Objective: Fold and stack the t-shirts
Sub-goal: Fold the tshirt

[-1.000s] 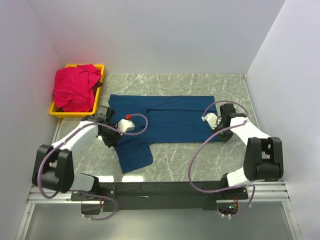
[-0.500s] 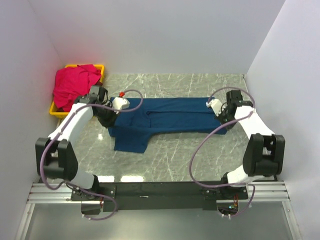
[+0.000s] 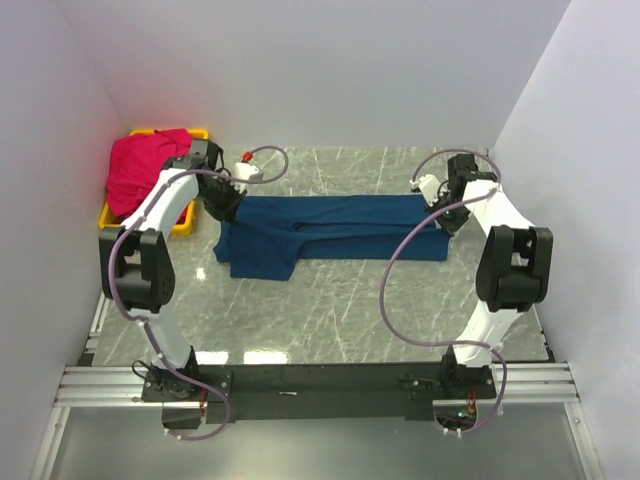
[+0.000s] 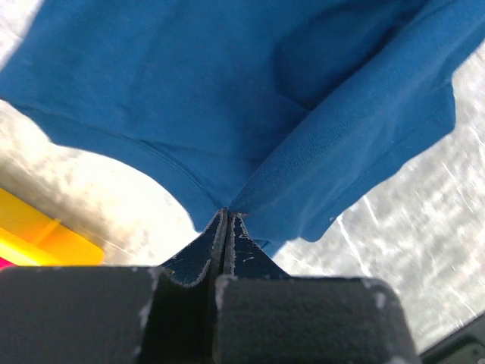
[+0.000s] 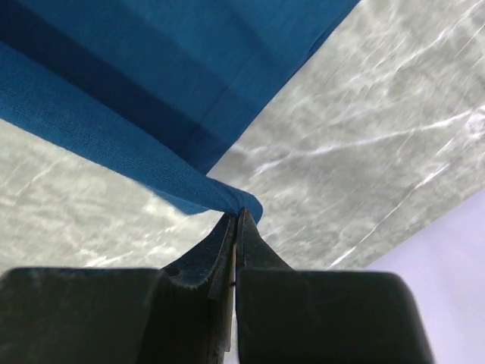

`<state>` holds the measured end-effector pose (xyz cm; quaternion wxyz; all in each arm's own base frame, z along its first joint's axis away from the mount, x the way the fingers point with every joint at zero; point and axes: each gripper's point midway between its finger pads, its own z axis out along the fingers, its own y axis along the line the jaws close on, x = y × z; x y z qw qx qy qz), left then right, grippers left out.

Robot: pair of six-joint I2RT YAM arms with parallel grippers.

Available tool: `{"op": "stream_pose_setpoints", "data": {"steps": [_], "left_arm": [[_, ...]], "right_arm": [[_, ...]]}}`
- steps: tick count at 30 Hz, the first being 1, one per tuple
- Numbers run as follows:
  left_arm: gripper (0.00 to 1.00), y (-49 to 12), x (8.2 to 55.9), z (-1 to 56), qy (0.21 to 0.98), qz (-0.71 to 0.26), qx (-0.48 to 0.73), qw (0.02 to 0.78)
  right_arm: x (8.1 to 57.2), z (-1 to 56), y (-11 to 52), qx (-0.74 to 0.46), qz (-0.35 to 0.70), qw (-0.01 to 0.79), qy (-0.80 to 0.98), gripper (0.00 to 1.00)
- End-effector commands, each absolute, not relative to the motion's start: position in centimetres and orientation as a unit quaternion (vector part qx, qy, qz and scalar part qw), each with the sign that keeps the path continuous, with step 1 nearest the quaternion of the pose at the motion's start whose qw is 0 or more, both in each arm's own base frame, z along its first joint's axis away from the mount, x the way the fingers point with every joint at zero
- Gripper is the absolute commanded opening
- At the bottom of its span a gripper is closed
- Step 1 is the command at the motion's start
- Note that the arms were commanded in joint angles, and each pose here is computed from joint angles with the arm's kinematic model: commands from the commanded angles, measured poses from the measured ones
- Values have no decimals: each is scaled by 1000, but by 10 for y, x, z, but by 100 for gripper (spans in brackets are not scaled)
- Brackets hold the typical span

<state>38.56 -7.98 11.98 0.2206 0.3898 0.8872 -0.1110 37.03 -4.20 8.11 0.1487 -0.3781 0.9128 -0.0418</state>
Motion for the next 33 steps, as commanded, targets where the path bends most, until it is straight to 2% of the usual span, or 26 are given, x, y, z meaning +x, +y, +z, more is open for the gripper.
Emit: {"op": "stream_pose_setpoints", "data": {"steps": [1,6,17,18,20,21,22,23,24,25,26,28,33], "left_arm": [[1,-74,410,128,890,-96,377,239],[0,-70,424,115,895,-94,370,231],[0,-50,421,88,909,-76,351,212],[1,-48,423,87,911,-77,344,214],[8,-48,429,87,915,-75,328,223],[15,-49,434,89,915,-76,324,228],[31,-50,435,90,916,-80,319,229],[37,-48,437,94,918,-84,307,236],[41,-47,438,103,917,-86,300,246],[56,-45,437,108,918,-88,295,251],[60,-39,434,113,920,-90,283,255],[62,-40,424,121,919,-100,280,259],[60,-12,388,104,937,-120,228,236]], "right_arm": [[389,84,-48,-364,-51,154,917,0],[406,72,-47,-357,-51,154,920,0],[429,62,-34,-354,-57,164,919,0],[432,61,-34,-349,-59,165,921,5],[440,64,-34,-340,-66,175,922,22],[442,64,-34,-329,-64,177,925,38],[445,67,-35,-321,-67,181,927,43],[450,74,-35,-313,-67,191,928,47],[448,81,-35,-300,-62,195,932,62],[450,89,-39,-289,-56,204,934,64],[448,94,-40,-282,-49,206,936,64],[435,102,-42,-262,-25,198,944,64],[395,98,-27,-209,74,160,962,61]]}}
